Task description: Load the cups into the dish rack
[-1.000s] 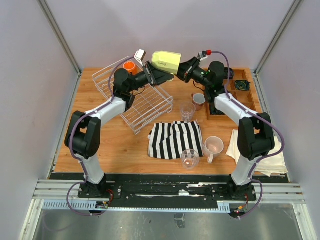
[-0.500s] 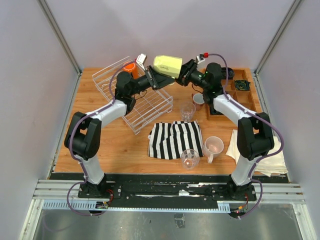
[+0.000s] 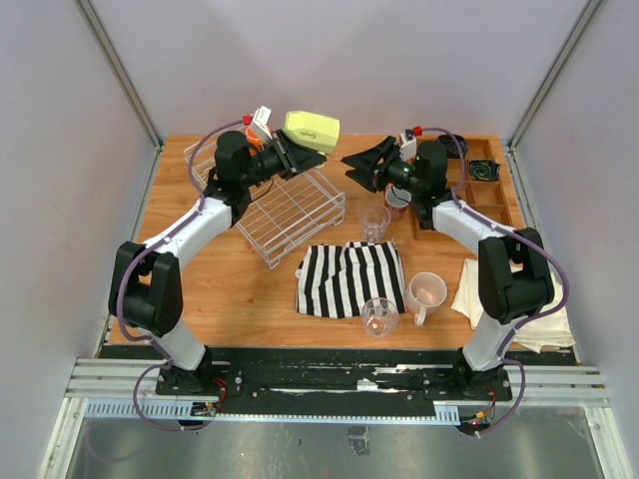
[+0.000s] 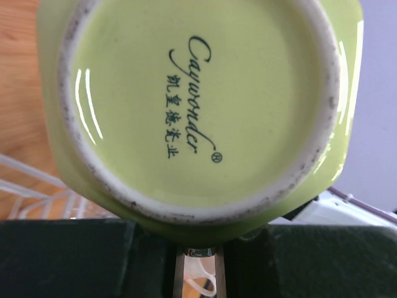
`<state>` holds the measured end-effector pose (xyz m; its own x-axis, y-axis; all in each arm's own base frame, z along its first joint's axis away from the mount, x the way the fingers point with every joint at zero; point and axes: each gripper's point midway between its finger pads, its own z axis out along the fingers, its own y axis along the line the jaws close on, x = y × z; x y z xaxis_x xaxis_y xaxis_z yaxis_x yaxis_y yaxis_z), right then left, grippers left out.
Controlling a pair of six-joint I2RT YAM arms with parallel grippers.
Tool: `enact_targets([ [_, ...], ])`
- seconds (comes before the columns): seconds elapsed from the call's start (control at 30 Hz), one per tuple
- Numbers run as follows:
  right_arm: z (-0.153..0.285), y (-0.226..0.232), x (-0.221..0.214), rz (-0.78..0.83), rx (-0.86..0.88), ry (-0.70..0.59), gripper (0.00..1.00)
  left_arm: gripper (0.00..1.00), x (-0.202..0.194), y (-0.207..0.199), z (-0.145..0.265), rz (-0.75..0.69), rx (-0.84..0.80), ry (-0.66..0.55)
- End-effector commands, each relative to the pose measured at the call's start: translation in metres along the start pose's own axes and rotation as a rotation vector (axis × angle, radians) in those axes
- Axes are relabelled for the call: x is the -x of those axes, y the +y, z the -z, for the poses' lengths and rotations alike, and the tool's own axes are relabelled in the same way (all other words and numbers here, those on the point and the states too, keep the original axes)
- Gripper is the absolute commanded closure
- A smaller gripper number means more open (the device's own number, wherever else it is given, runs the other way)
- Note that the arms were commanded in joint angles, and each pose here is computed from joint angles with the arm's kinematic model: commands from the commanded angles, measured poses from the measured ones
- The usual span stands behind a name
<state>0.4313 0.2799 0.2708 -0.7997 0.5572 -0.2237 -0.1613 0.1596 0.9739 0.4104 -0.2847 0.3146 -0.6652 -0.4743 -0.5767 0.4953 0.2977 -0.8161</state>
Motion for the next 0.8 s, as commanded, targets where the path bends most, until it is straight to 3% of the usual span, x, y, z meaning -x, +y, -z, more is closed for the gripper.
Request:
enact_targets([
  [0.0, 0.022, -0.014, 0.005, 0.056, -0.053, -0.005, 0.46, 1.0, 0.062, -0.011, 0.025, -0.185, 0.073, -0.168],
  [0.2, 0.044, -0.023, 0.012, 0.103, -0.113, -0.015, 0.46, 1.0, 0.092, 0.043, 0.056, -0.257, 0.322, -0.206],
  [0.47, 0.066, -0.025, 0.022, 0.158, -0.168, -0.032, 0.47, 0.99, 0.127, 0.122, 0.094, -0.259, 0.799, -0.251],
  [0.77, 0.081, -0.028, 0.034, 0.174, -0.201, -0.054, 0.47, 1.0, 0.127, 0.179, 0.122, -0.288, 1.096, -0.204],
])
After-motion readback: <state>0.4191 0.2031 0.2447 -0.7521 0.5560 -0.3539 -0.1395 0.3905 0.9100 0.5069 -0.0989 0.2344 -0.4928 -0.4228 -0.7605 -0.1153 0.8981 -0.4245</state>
